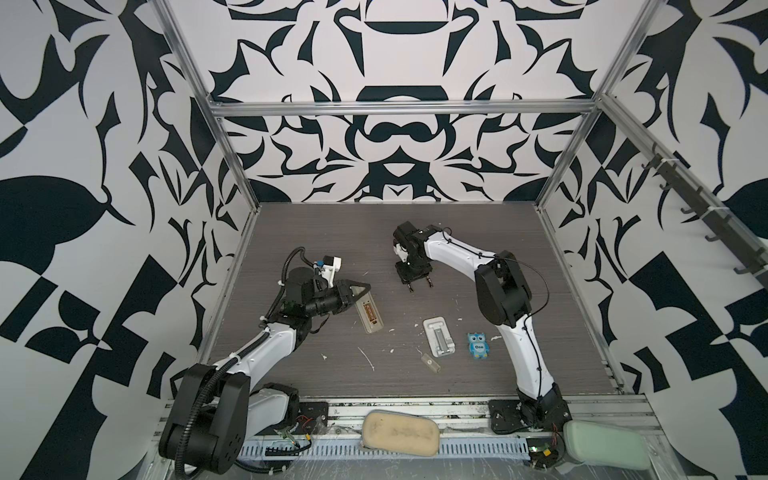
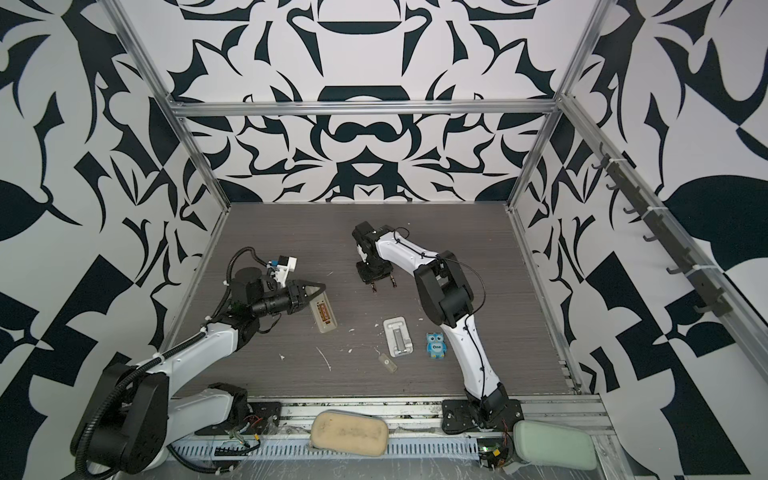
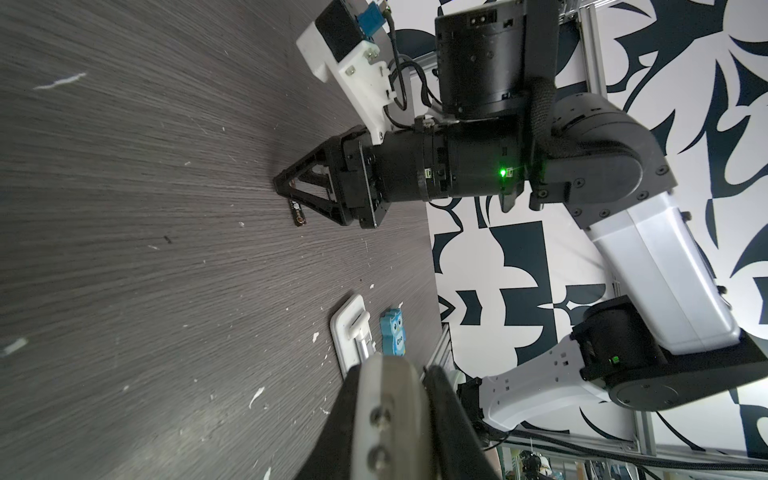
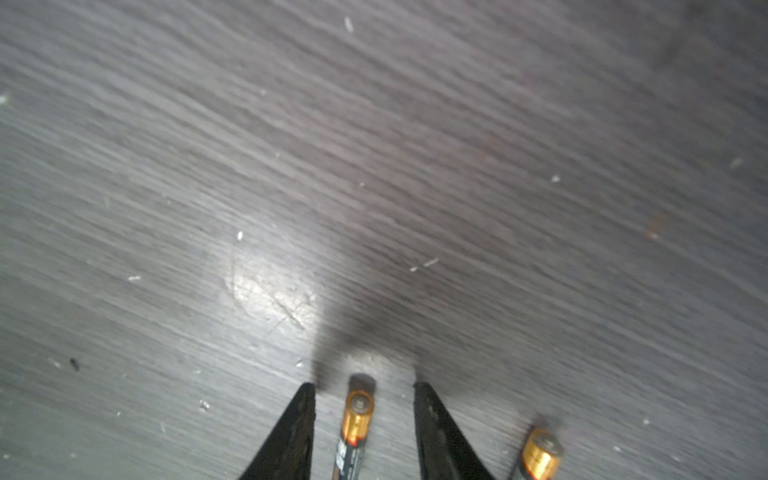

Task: Load the batteries into the remote control
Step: 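Lower the right gripper onto a gold-topped battery and close on it, then lift the battery with the right gripper and carry it to the remote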

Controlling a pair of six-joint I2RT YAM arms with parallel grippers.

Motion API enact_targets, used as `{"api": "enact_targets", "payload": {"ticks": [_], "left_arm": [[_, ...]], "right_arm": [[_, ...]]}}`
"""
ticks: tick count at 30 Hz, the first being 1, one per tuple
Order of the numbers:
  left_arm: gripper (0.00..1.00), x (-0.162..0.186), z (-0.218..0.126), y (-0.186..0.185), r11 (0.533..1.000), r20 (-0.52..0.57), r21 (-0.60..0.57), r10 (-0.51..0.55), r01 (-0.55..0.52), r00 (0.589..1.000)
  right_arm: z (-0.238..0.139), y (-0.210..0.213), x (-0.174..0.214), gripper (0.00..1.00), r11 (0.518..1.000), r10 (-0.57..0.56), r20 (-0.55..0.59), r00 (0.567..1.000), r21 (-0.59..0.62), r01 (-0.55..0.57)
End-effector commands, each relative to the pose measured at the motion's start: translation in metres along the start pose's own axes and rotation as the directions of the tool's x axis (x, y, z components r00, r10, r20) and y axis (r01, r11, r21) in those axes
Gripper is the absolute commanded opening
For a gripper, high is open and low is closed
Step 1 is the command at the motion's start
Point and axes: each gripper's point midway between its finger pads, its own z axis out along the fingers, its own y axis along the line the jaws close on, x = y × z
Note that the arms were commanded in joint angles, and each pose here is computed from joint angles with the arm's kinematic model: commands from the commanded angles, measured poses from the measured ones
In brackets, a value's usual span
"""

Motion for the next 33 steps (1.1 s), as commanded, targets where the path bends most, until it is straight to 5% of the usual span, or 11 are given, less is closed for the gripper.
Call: {"api": "enact_targets", "payload": {"ticks": [1,33], "left_arm": [[0.0,-0.007,-0.001,-0.006,0.999,0.023,0.014,0.03,-0.03,0.999],[0.0,-0.009,0.0,0.007,0.998,0.029,-0.057,0.016,-0.014,0.999]], "right_arm": [[0.001,0.005,0.005,0.38,1.0,0.004,-0.018,1.0,-0.008,-0.004],[-0.001,0.005,0.022,0.0,0.999,-0.048,-0.031,0.998,-0.001,0.048]]}}
